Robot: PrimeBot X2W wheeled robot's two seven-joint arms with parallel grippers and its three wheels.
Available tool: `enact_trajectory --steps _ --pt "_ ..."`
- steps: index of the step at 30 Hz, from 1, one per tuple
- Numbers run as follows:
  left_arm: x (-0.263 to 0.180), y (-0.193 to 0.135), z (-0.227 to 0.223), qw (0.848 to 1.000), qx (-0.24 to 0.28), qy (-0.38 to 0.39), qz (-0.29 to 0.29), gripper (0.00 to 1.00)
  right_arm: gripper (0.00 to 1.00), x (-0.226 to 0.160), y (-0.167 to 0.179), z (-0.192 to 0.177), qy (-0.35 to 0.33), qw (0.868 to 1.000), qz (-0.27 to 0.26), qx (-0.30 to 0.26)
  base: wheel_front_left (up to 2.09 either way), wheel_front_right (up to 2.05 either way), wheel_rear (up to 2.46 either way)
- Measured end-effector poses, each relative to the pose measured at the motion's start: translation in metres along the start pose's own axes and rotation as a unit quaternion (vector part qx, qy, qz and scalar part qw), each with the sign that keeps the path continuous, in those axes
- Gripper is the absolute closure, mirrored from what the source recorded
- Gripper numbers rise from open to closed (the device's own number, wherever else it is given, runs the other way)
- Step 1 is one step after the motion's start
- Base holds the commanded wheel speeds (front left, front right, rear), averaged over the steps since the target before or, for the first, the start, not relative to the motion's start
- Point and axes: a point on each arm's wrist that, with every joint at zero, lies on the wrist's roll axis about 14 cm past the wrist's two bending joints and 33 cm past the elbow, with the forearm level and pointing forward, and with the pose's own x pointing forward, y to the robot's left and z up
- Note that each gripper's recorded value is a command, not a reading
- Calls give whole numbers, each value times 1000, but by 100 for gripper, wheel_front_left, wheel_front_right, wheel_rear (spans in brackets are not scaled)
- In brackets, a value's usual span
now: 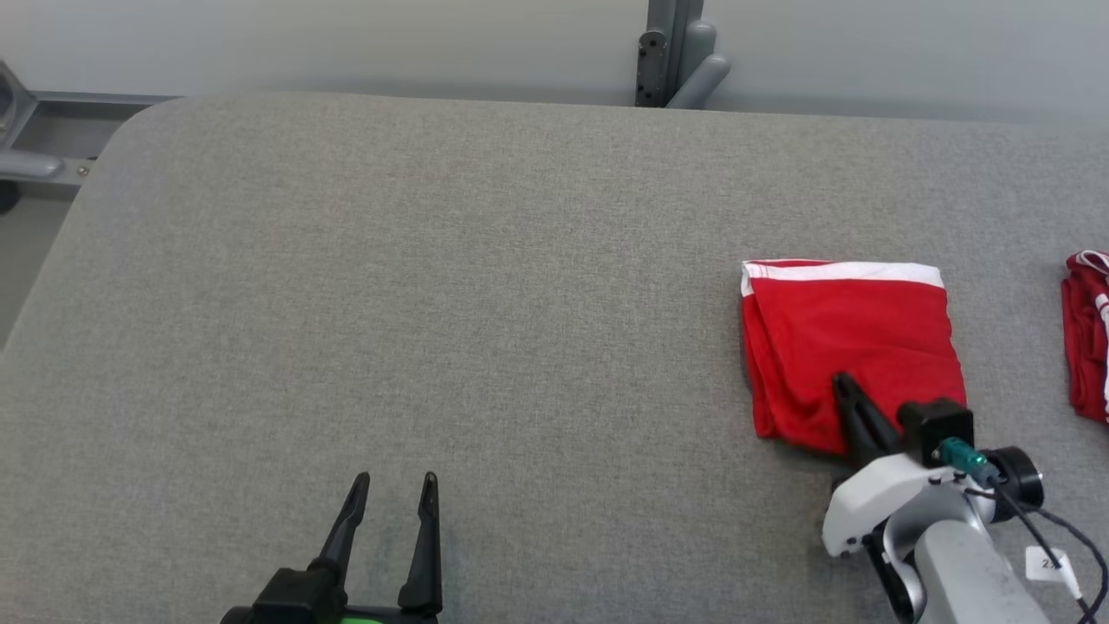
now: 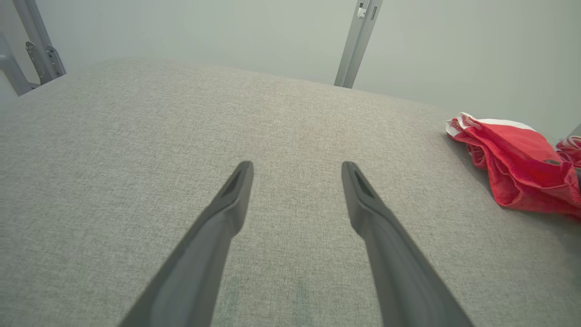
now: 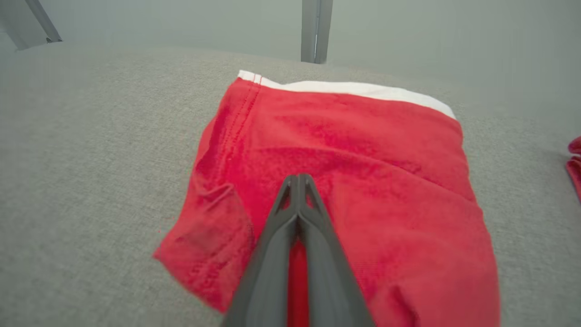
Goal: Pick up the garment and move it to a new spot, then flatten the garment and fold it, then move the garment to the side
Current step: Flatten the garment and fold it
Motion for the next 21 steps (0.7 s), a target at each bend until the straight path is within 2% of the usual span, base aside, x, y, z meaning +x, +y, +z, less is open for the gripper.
enact_trajectory --steps 4,7,11,17,21 --pt "-3 2 2 1000 0 -4 5 0 100 -8 26 -9 9 1000 29 5 0 0 0" --pt "-5 5 4 1000 0 -7 10 0 100 -14 58 -23 29 997 68 15 0 0 0" --pt "-9 7 5 1000 -1 -9 15 0 100 -19 78 -28 39 995 94 21 0 0 0" --pt "-18 17 10 999 -5 -20 34 0 100 -23 90 3 -9 994 106 32 0 0 0" --pt "-19 21 12 999 -4 -24 37 0 100 -32 74 30 -56 994 87 27 0 0 0"
